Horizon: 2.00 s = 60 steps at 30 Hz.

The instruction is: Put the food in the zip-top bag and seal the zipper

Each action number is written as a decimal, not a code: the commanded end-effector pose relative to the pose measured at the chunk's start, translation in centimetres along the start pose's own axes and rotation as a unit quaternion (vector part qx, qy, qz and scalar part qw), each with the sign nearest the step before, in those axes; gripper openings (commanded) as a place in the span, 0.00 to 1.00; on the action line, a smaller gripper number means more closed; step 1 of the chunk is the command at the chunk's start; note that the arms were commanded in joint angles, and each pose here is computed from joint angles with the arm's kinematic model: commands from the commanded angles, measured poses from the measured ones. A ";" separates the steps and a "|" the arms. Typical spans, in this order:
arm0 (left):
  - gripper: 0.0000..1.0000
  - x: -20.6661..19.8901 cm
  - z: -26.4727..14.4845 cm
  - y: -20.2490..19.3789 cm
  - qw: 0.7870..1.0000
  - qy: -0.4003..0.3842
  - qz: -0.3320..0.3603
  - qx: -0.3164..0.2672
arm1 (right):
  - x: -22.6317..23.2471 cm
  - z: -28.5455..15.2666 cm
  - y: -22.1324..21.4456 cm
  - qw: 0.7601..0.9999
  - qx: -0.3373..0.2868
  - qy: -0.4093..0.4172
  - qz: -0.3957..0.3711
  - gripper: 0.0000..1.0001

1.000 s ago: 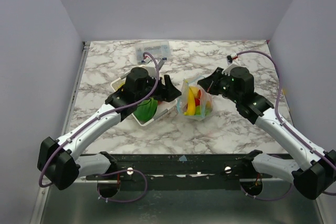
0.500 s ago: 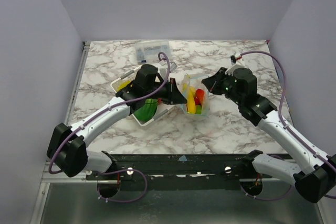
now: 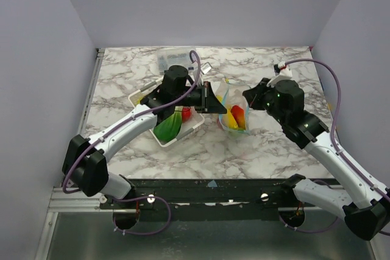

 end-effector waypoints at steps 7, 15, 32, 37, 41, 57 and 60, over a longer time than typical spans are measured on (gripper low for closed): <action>0.07 1.8 1.1 0.0 0.999 0.023 -0.015 0.032 | -2.5 0.3 -0.1 0.998 -0.011 -0.063 -0.028 0.01; 0.51 2.6 -0.9 0.7 0.999 0.043 0.021 0.015 | -2.1 0.1 0.2 0.998 -0.016 -0.054 -0.024 0.01; 0.79 17.4 -18.4 5.1 0.854 0.496 -0.024 -0.154 | -2.1 0.3 -0.1 0.998 -0.014 -0.049 -0.025 0.01; 0.76 20.7 -19.7 4.4 0.822 0.569 -0.018 -0.035 | -2.1 -0.2 0.1 0.998 -0.019 -0.045 -0.029 0.01; 0.76 24.0 -20.8 4.7 0.785 0.619 0.024 -0.025 | -1.9 -0.6 0.4 0.999 -0.027 -0.038 -0.026 0.01; 0.75 33.0 -20.4 5.3 0.723 0.667 0.110 0.141 | -0.8 -1.1 1.0 0.999 -0.035 -0.009 -0.028 0.01; 0.74 33.7 -20.1 5.2 0.722 0.668 0.108 0.147 | -1.0 -0.8 0.8 0.999 -0.034 -0.011 -0.028 0.01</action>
Point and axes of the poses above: each gripper's point midway between its finger pads, its own z axis out along the fingers, its own x axis along the line the jaws close on, y = z × x, the point moved 2 cm from there along -z, back along the fingers, and after that the axes turned 2 degrees about z, right-handed, at the moved point
